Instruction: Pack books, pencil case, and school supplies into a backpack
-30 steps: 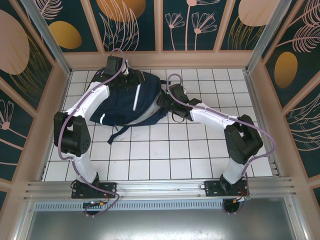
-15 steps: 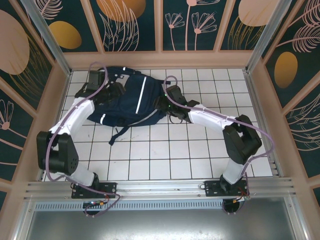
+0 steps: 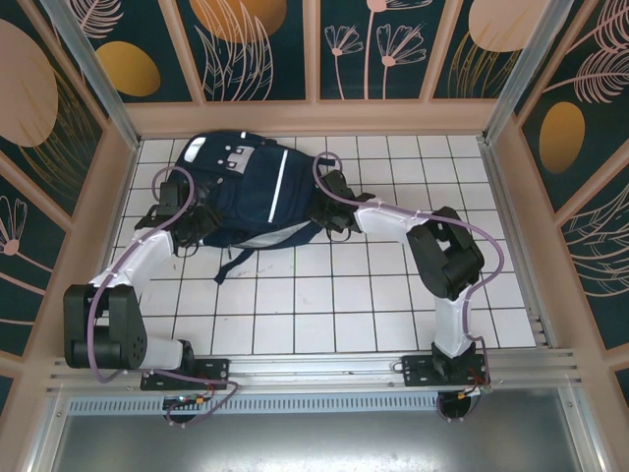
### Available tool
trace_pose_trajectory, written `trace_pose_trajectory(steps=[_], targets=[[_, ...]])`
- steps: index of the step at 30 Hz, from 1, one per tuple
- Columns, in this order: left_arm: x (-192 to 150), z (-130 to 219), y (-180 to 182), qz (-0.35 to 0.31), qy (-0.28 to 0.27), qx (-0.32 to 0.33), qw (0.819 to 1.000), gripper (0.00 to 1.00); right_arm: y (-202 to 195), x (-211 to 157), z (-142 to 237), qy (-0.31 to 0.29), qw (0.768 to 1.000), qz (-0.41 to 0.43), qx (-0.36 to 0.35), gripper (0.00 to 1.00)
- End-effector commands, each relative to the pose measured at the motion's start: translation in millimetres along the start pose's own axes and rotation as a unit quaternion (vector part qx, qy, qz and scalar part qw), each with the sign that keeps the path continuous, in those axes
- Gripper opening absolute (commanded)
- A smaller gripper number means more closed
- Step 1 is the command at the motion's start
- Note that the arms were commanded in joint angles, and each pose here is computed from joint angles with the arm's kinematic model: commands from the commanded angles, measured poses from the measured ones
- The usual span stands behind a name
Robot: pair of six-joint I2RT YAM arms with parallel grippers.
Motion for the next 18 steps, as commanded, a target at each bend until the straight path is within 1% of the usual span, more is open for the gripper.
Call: trace_pose_trajectory(steps=[1,6,8,9,11,14,15,18], targets=[[-6,-4,-5,0.031,0.020,-0.055,0.998,0.61,-44,3,9,-0.004,0.998,-0.024,-0.062,0.14],[-21,-14,0,0.070,0.059,-0.094,0.991,0.57,-87,10,19,-0.007,0.995,-0.034,-0.094,0.10],[-30,-18,0,0.084,0.075,-0.113,0.987,0.56,-95,12,23,-0.010,0.995,-0.036,-0.095,0.10],[-34,-20,0,0.089,0.081,-0.119,0.986,0.56,-96,14,25,-0.014,0.996,-0.031,-0.088,0.12],[-43,-21,-1,0.093,0.087,-0.127,0.984,0.56,-93,19,31,-0.030,0.997,-0.013,-0.072,0.22],[-54,-23,-4,0.098,0.094,-0.139,0.981,0.56,-80,26,47,-0.053,0.998,0.016,-0.036,0.45],[-58,-24,-4,0.101,0.095,-0.138,0.981,0.56,-76,27,54,-0.064,0.997,0.025,-0.029,0.48],[-67,-28,3,0.116,0.099,-0.129,0.980,0.56,-61,27,73,-0.092,0.994,0.053,-0.012,0.50]])
Point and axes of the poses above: each hand's point on the last joint's axis, 136 mm out from that joint toward the fingers, its own z axis back along the fingers, its own y axis along the line the jaws close on, x = y × z, the point moved 8 cm from there along z, back along the fingers, and after that the axes turned 14 degrees about z, right-handed, at the moved point
